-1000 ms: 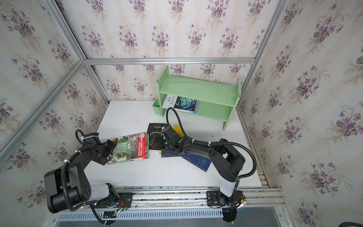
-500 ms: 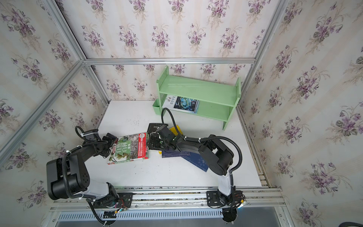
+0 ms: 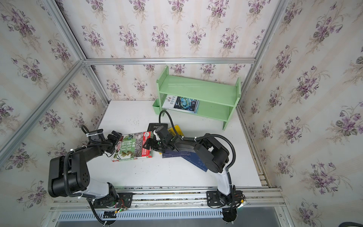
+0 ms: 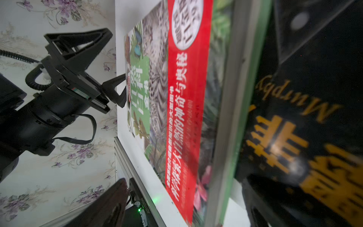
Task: Stacking books/files
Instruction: Move the book to the middle-left of the table, then pick up the book from the middle-left of the table.
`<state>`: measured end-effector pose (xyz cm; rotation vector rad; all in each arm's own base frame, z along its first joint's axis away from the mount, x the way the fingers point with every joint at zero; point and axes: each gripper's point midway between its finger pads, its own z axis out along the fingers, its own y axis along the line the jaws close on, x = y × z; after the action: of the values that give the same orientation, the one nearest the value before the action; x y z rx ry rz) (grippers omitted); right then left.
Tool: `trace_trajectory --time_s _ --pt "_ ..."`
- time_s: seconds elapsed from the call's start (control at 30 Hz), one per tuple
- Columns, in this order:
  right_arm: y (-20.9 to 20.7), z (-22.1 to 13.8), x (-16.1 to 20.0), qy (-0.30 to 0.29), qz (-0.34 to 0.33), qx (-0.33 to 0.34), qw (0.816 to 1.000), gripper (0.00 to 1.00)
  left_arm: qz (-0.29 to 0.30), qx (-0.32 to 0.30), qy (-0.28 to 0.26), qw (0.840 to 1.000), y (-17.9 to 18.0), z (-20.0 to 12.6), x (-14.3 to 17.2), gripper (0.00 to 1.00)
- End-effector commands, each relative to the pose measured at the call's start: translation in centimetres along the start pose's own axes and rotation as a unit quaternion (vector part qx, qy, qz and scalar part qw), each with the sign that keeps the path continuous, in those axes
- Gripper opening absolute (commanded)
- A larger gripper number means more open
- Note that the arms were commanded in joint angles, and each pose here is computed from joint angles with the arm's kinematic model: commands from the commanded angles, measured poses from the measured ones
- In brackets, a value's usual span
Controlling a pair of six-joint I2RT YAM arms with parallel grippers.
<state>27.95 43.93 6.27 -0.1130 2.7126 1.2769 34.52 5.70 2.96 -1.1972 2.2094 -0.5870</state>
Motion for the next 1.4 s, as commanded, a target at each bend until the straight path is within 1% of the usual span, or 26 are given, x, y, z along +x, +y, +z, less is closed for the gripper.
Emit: trace_trajectory --time_s 0.0,0.13,0.27,0.33,0.4,0.53,0.57,0.7,0.83,0.9,1.1,1.13,1.17,1.23,1.3,1.33,1.37 --pt "-3.0 0.9 2.0 0.045 0.057 0.039 0.997 0.92 -0.1 -0.107 0.177 0.973 5.3 -1.2 9.8 1.0" --pt "-3.5 1.1 1.9 0.041 0.075 0.017 0.996 0.9 -0.092 -0.101 0.178 0.975 5.0 -1.6 10.2 1.0" --pt "-3.1 -0.2 1.1 0.01 0.074 -0.019 0.997 0.84 -0.087 -0.093 0.184 0.975 4.7 -1.8 10.5 0.99" --pt "-2.1 -1.2 0.4 -0.007 0.063 -0.043 0.997 0.8 -0.086 -0.088 0.188 0.974 4.5 -1.8 10.7 0.99" --pt "-0.9 -2.1 -0.5 -0.022 0.056 -0.067 0.996 0.71 -0.081 -0.082 0.19 0.975 4.2 -1.8 10.7 0.99" --pt "1.1 -2.8 -1.8 -0.027 0.049 -0.095 0.994 0.44 -0.065 -0.064 0.185 0.978 3.1 -2.1 10.3 0.99" --pt "1.4 -2.8 -2.0 -0.026 0.048 -0.098 0.994 0.39 -0.061 -0.06 0.183 0.979 2.9 -2.2 10.1 0.99" --pt "2.8 -2.8 -2.4 -0.019 0.045 -0.115 0.992 0.26 -0.05 -0.039 0.175 0.983 1.6 -2.5 9.4 0.99" --pt "4.7 -3.7 -2.5 -0.012 0.031 -0.14 0.99 0.25 -0.041 -0.023 0.169 0.985 0.6 -2.8 8.9 0.99" --pt "5.1 -3.6 -2.5 -0.005 0.03 -0.144 0.989 0.37 -0.035 -0.014 0.169 0.985 0.0 -2.8 8.7 0.99" --pt "5.6 -2.6 -2.3 0.016 0.028 -0.14 0.99 0.54 -0.022 0.008 0.174 0.984 -1.1 -2.9 8.4 0.99" --pt "5.8 -2.5 -2.3 0.019 0.026 -0.142 0.989 0.54 -0.021 0.012 0.174 0.984 -1.3 -2.9 8.3 0.99" --pt "5.9 -2.5 -2.3 0.02 0.024 -0.142 0.989 0.51 -0.019 0.015 0.173 0.985 -1.4 -2.9 8.3 0.99" --pt "5.6 -2.5 -2.4 0.018 0.026 -0.132 0.991 0.37 -0.02 0.016 0.174 0.984 -1.6 -2.9 8.2 0.99" --pt "5.4 -2.8 -2.5 0.012 0.027 -0.126 0.992 0.25 -0.021 0.017 0.174 0.984 -1.6 -2.9 8.2 0.99" --pt "5.3 -3.0 -2.6 0.007 0.028 -0.125 0.992 0.2 -0.021 0.018 0.172 0.985 -1.8 -2.9 8.1 0.99" --pt "5.1 -3.3 -2.7 0.003 0.029 -0.123 0.992 0.19 -0.02 0.02 0.171 0.985 -1.9 -2.9 7.9 0.99"
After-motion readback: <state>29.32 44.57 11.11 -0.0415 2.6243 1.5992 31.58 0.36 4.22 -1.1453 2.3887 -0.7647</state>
